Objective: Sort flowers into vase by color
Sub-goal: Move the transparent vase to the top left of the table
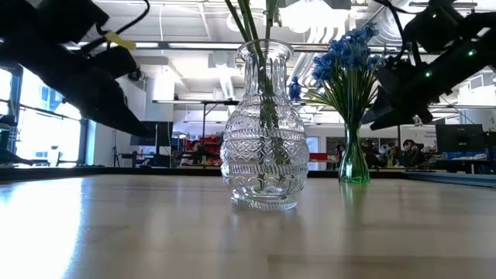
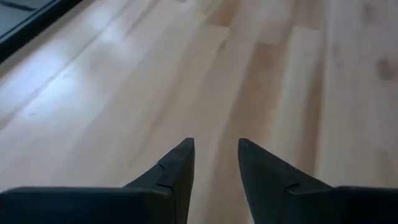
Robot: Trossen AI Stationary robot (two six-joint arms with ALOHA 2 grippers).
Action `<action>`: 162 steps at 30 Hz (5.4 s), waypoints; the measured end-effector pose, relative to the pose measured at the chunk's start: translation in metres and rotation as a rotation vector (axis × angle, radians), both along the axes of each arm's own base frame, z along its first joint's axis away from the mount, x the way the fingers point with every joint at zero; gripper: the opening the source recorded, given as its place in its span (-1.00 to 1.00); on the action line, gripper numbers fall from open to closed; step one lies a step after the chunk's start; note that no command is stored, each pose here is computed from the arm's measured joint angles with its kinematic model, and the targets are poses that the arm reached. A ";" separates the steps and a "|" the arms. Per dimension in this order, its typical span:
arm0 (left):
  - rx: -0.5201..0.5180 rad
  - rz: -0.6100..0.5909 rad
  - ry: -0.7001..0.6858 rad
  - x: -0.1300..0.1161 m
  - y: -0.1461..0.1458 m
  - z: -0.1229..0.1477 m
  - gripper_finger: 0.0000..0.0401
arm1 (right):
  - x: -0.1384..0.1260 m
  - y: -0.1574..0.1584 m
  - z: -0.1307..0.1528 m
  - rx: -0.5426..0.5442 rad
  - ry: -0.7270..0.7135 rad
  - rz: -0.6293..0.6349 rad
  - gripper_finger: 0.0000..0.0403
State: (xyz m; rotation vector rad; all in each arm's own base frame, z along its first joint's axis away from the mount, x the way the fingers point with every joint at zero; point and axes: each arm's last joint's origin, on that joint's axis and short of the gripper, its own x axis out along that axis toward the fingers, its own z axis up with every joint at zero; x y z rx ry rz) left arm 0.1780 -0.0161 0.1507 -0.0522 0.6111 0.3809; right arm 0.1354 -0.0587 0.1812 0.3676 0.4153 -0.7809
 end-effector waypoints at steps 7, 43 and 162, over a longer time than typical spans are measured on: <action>-0.080 -0.146 -0.132 0.003 -0.038 0.015 -0.64 | 0.016 0.031 0.001 0.050 -0.110 0.074 -0.13; -0.062 -0.457 -0.282 0.116 -0.123 -0.005 0.32 | 0.095 0.205 -0.040 -0.074 -0.312 0.337 -0.31; 0.088 0.616 0.073 -0.052 0.114 0.003 0.57 | 0.097 0.207 -0.039 -0.065 -0.307 0.325 -0.31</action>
